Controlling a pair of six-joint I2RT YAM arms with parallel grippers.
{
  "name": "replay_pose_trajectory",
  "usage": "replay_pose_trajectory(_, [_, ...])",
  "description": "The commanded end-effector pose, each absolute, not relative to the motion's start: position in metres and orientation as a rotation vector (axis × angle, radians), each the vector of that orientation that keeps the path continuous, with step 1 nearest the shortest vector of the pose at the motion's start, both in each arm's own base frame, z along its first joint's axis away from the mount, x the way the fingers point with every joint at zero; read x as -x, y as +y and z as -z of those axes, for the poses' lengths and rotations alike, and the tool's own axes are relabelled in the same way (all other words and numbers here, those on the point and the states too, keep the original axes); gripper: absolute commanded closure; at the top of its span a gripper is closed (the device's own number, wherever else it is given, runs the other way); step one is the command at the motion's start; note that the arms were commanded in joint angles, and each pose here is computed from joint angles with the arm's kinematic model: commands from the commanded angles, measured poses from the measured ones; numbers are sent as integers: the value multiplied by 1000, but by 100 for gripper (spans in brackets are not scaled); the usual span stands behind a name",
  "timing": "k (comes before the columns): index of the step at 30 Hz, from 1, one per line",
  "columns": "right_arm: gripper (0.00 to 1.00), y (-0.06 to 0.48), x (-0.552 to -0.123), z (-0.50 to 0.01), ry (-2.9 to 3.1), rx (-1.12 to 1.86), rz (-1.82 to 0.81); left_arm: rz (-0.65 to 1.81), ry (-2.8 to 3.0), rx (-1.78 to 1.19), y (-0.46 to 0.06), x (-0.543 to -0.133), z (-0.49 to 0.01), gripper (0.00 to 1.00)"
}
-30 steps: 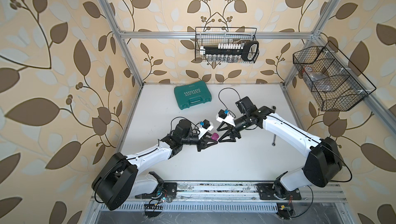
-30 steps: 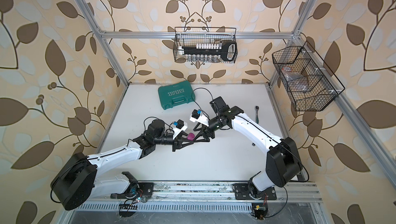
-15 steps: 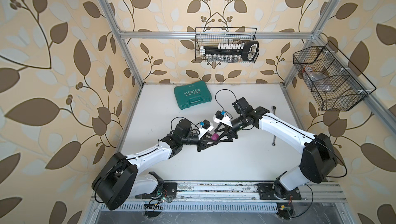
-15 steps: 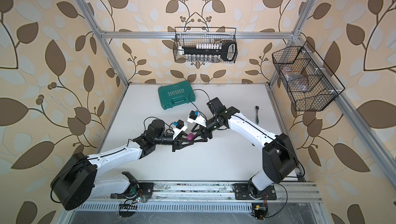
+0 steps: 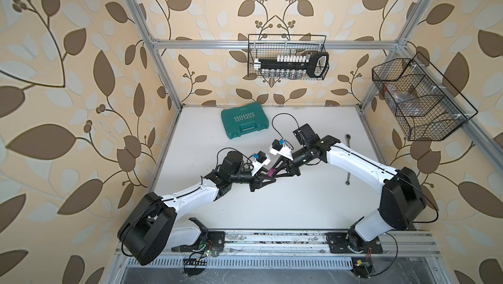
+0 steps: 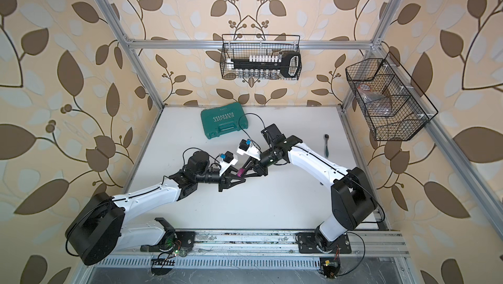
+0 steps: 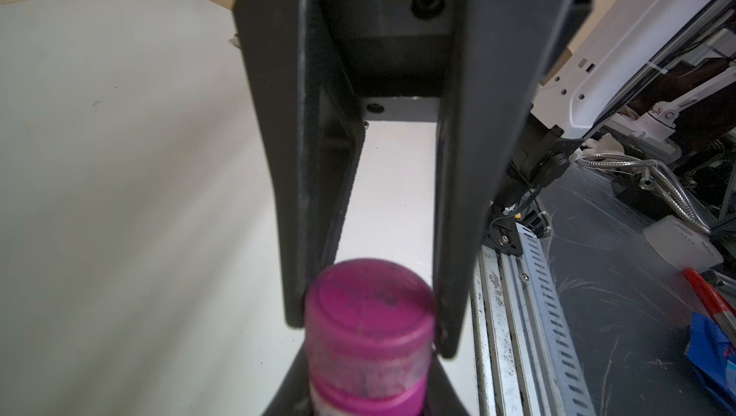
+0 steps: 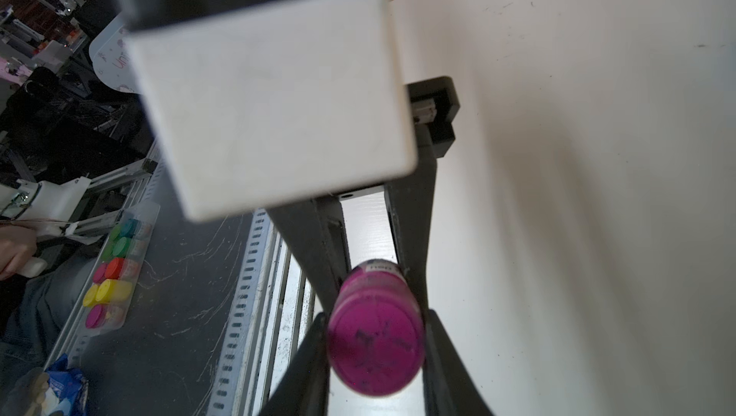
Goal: Close the paint jar lid
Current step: Screw the lid onto the paint jar.
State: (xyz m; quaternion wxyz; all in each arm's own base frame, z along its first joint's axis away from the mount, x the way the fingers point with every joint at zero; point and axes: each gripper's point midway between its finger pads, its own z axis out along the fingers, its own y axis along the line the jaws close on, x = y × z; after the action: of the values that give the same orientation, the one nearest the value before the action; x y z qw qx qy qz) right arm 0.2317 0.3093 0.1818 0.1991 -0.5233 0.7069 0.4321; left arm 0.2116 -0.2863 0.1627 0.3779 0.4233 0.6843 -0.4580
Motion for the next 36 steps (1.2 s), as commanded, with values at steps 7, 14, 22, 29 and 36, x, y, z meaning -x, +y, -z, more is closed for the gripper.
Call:
replay_pose_trajectory(7, [71,355,-257,-146,2423,978,-1186,937,1611,-907,-291,-253,-202,100])
replay_pose_trajectory(14, [64,374,-260,-135,2563,740,-1167,914,1581,-879,-294,-258,-215,100])
replay_pose_trajectory(22, [39,330,-273,-176,2494,699,-1113,932,1618,-903,-284,-251,-203,100])
replay_pose_trajectory(29, [29,277,-266,-200,2359,893,-1149,1110,1614,-969,-283,-239,-203,100])
replay_pose_trajectory(36, [29,271,-264,-191,2156,1144,-1163,1231,1604,-1040,-292,-230,-205,100])
